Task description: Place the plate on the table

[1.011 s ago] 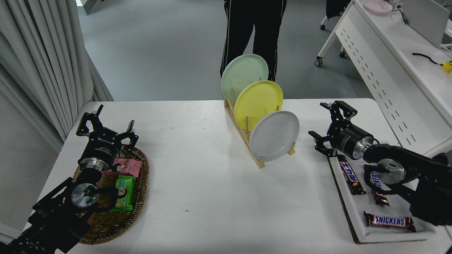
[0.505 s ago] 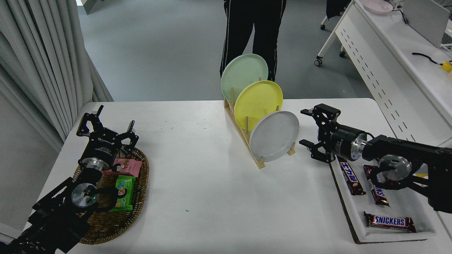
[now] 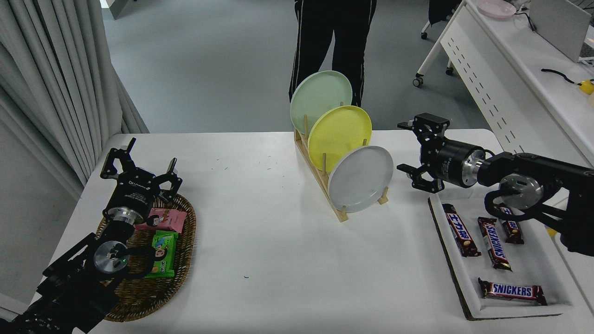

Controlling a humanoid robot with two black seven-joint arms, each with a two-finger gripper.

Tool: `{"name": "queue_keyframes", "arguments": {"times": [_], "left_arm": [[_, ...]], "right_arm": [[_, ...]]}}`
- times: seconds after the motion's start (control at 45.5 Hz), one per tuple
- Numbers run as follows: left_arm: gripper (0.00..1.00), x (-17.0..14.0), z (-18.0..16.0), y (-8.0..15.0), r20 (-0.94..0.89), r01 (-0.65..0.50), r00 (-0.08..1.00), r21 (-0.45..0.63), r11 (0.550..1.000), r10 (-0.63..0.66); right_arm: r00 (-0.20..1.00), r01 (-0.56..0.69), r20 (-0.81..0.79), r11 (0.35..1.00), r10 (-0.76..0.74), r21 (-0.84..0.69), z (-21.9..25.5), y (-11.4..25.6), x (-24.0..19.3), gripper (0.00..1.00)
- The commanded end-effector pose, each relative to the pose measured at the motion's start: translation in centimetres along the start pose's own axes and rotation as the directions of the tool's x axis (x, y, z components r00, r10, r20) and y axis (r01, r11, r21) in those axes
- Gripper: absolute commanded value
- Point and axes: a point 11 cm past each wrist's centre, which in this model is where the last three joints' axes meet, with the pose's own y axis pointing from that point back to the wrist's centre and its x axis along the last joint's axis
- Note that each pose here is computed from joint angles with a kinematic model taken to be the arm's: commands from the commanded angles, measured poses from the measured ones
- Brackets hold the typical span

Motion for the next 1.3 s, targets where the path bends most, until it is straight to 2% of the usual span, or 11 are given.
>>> {"name": "queue_keyframes", "arguments": {"times": [0.0, 0.308, 0.484, 0.725, 0.813, 0.945, 1.055, 1.275], "left_arm": [[1.0, 0.0, 0.0, 0.0, 0.0, 0.0, 1.0, 0.0, 1.0, 0.0], [1.0, 0.0, 0.0, 0.0, 0.0, 0.0, 1.0, 0.0, 1.0, 0.0], [1.0, 0.0, 0.0, 0.0, 0.0, 0.0, 1.0, 0.0, 1.0, 0.0], [1.0, 0.0, 0.0, 0.0, 0.0, 0.0, 1.0, 0.0, 1.0, 0.0], [1.0, 0.0, 0.0, 0.0, 0.0, 0.0, 1.0, 0.0, 1.0, 0.0], [1.0, 0.0, 0.0, 0.0, 0.0, 0.0, 1.0, 0.0, 1.0, 0.0], [1.0, 0.0, 0.0, 0.0, 0.0, 0.0, 1.0, 0.0, 1.0, 0.0], [1.0, 0.0, 0.0, 0.0, 0.0, 0.0, 1.0, 0.0, 1.0, 0.0]], "right_arm": [[1.0, 0.008, 0.003, 0.999, -0.008, -0.036, -0.3, -1.7, -1.5, 1.0], [0.999, -0.045, -0.028, 0.998, 0.044, -0.054, 0.3, -3.4, -0.5, 1.0], [1.0, -0.01, 0.004, 0.994, 0.01, -0.107, 0.8, -4.5, -2.4, 0.99], [1.0, -0.004, 0.009, 0.993, 0.005, -0.119, 0.8, -5.2, -3.1, 0.98], [1.0, 0.01, 0.013, 0.994, -0.008, -0.112, 0.6, -5.2, -3.2, 0.93], [0.999, 0.02, 0.027, 0.995, -0.018, -0.094, 0.0, -5.3, -3.5, 0.76], [0.999, 0.028, 0.037, 0.996, -0.025, -0.087, -0.2, -5.7, -4.1, 0.73], [0.999, 0.024, 0.047, 0.997, -0.02, -0.078, -0.3, -6.0, -4.2, 0.54]]}}
